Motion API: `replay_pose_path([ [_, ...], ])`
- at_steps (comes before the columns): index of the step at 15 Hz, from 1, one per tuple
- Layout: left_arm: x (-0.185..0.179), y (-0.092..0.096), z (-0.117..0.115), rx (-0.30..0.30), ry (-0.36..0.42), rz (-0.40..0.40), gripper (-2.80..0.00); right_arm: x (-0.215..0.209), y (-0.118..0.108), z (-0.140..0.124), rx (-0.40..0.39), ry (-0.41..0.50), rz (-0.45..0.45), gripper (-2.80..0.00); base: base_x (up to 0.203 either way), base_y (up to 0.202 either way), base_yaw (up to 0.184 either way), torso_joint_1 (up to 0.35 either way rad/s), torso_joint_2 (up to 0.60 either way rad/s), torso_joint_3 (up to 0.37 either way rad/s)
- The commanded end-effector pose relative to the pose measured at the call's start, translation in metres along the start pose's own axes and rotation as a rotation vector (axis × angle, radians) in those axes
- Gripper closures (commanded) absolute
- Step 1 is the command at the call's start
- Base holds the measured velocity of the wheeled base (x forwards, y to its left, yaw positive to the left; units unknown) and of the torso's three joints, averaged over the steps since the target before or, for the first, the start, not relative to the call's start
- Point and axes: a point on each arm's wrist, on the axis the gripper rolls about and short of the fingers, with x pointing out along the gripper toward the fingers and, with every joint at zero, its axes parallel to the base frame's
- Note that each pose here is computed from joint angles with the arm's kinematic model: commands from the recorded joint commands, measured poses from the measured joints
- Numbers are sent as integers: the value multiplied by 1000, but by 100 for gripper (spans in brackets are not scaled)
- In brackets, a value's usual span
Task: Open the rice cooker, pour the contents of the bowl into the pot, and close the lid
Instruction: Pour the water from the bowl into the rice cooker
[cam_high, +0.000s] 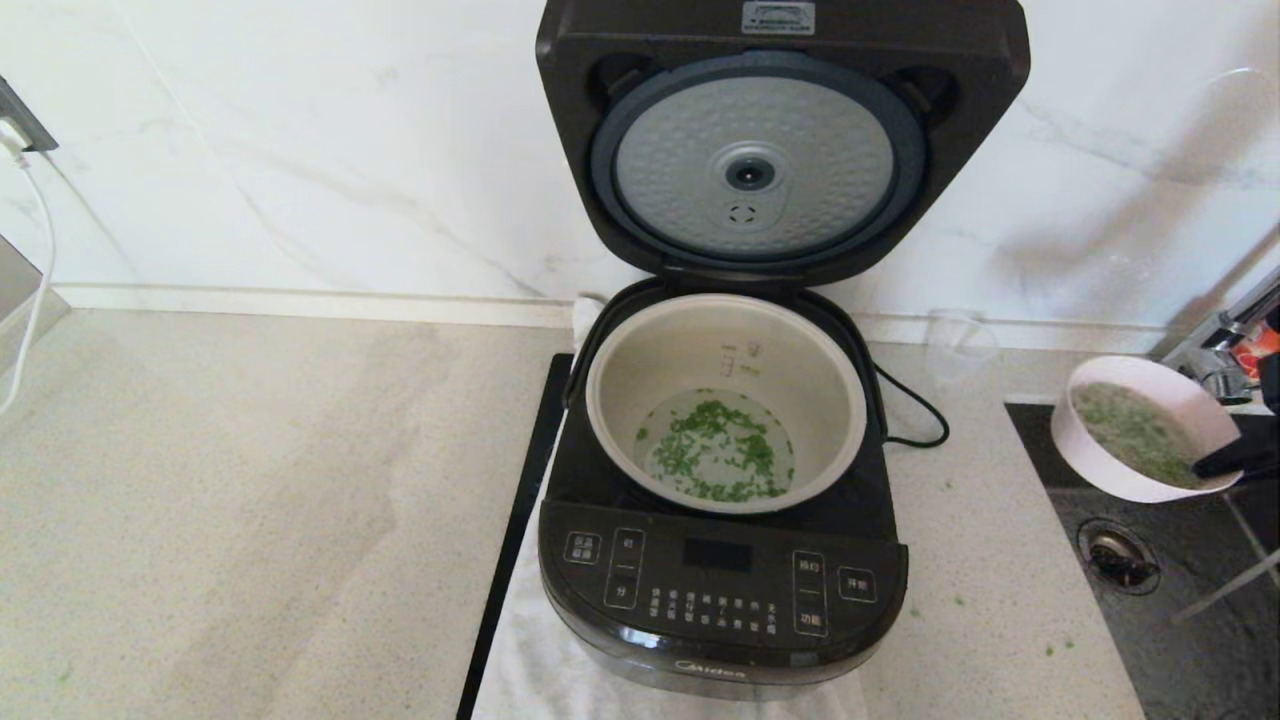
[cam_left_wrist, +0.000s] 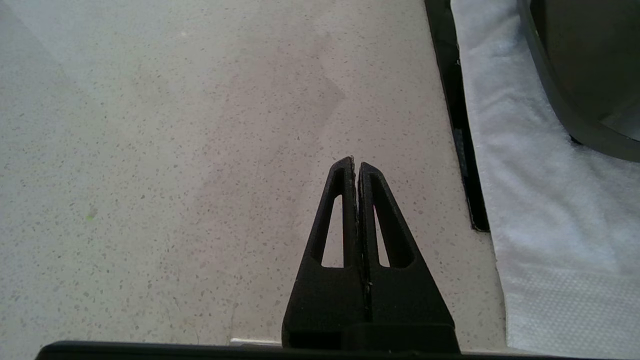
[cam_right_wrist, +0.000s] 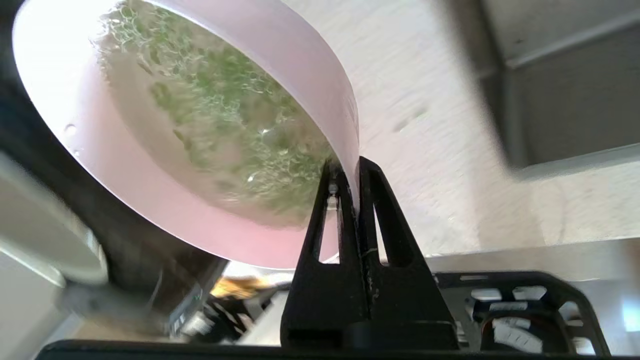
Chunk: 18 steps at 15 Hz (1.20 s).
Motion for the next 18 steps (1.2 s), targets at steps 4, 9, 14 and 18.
replay_pose_path([
  [4,0,0,0,0,2,0,0,-23,68,-49,-177,-10,79,0,0,0,0,0,0,0],
  [9,0,0,0,0,2,0,0,-30,109,-77,-281,71,142,0,0,0,0,0,0,0],
  [14,0,0,0,0,1,0,0,-23,138,-101,-370,98,141,0,0,0,0,0,0,0],
  [18,0,0,0,0,1,0,0,-14,157,-118,-430,90,139,0,0,0,0,0,0,0],
])
